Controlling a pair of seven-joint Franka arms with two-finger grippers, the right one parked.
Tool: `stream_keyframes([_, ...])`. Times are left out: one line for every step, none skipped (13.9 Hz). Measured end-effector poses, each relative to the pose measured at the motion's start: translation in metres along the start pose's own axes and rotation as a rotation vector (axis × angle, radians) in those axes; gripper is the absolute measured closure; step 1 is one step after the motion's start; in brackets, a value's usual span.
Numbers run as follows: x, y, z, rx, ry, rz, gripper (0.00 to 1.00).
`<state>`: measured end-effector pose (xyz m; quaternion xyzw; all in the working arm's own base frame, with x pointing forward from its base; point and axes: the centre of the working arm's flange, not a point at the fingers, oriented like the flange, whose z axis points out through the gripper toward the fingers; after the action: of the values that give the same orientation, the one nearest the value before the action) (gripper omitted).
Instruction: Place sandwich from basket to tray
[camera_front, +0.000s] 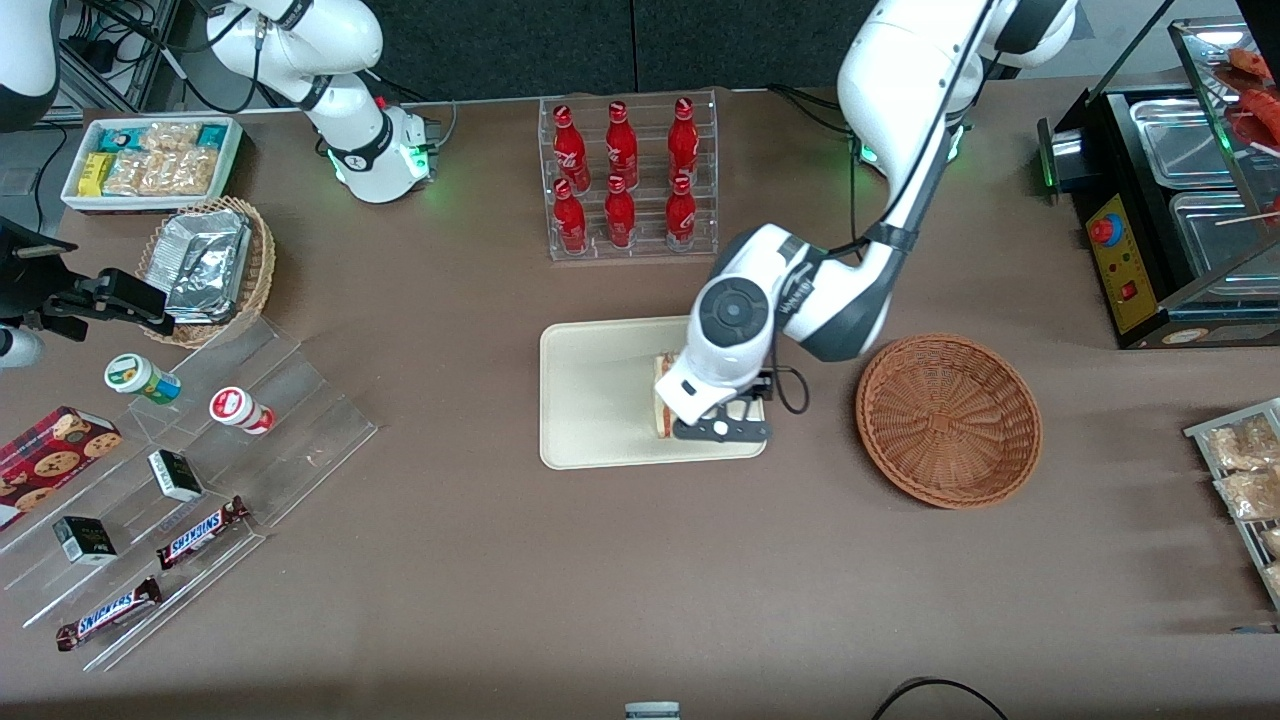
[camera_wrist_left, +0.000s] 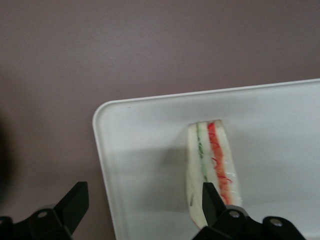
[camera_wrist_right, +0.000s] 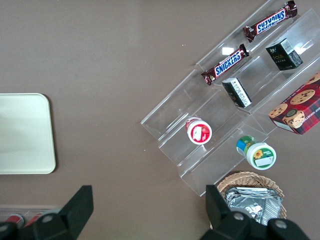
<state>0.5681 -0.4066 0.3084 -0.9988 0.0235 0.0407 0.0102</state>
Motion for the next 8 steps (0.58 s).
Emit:
stream_keyframes([0.006,-0.010,-0.004,-0.003,0.004,-0.012,0.00])
stream_keyframes([0.013,-0.022,-0.011,-0.008,0.012,-0.021,0.00])
stream_keyframes([0.020,-0.037,-0.021,-0.015,0.021,-0.020,0.00])
stream_keyframes([0.027,-0.053,-0.032,-0.020,0.028,-0.025,0.00])
stream_keyframes([0.032,-0.068,-0.042,-0.023,0.032,-0.034,0.00])
stream_keyframes([0.035,-0.083,-0.051,-0.026,0.035,-0.042,0.00])
stream_keyframes([0.038,-0.096,-0.057,-0.028,0.037,-0.045,0.00])
stream_keyframes([0.040,-0.108,-0.062,-0.028,0.038,-0.048,0.00])
